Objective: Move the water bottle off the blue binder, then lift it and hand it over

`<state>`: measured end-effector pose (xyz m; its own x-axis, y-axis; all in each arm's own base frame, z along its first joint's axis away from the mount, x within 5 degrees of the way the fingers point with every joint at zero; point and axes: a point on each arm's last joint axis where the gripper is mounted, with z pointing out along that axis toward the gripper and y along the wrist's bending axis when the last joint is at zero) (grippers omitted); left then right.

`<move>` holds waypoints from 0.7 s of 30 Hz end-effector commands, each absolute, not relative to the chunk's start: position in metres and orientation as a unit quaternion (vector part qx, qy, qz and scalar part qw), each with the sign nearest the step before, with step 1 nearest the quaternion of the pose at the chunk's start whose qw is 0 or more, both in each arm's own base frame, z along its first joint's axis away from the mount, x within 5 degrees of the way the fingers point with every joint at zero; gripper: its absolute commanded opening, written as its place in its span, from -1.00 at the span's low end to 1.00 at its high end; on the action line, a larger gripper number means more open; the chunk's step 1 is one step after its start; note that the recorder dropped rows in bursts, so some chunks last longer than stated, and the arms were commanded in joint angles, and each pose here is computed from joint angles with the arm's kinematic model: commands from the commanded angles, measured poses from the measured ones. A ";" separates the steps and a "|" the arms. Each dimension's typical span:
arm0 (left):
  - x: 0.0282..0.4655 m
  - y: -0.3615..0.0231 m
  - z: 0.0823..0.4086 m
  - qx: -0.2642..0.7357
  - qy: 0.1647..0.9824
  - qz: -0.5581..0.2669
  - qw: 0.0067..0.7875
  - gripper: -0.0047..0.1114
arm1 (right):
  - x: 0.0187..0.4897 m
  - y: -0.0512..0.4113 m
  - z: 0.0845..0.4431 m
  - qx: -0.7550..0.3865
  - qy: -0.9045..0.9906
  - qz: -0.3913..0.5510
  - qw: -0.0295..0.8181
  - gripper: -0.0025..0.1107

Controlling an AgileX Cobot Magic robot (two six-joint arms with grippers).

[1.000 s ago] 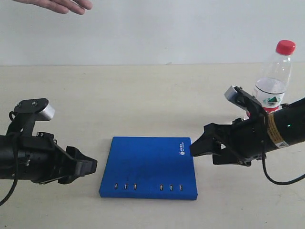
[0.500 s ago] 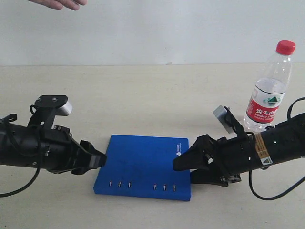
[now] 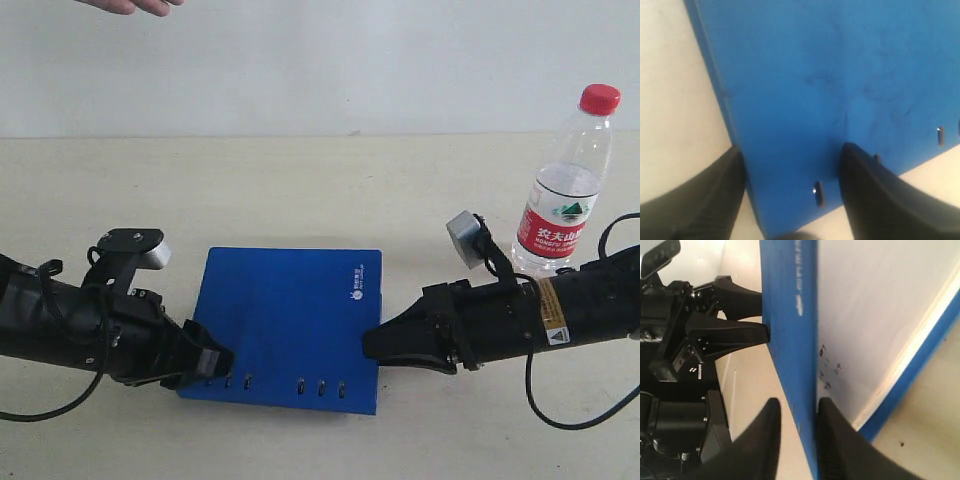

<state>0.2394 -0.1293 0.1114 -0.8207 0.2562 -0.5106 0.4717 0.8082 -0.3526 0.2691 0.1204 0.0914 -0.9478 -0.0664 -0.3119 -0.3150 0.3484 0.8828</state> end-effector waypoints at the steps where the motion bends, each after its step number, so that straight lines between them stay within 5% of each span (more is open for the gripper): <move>1: 0.236 -0.139 0.115 0.224 0.905 -0.286 0.223 -0.04 | 0.268 0.122 0.097 -0.141 0.796 0.576 0.126 -0.81; 21: 0.237 -0.137 0.115 0.228 0.905 -0.277 0.227 -0.09 | 0.264 0.129 0.097 -0.176 0.789 0.573 0.132 -0.96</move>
<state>0.2356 -0.1373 0.1143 -0.7993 0.2781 -0.5327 0.5335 0.7365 -0.4159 0.2635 0.1278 0.0930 -0.9075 -0.1416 -0.3955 -0.4200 0.3031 0.8554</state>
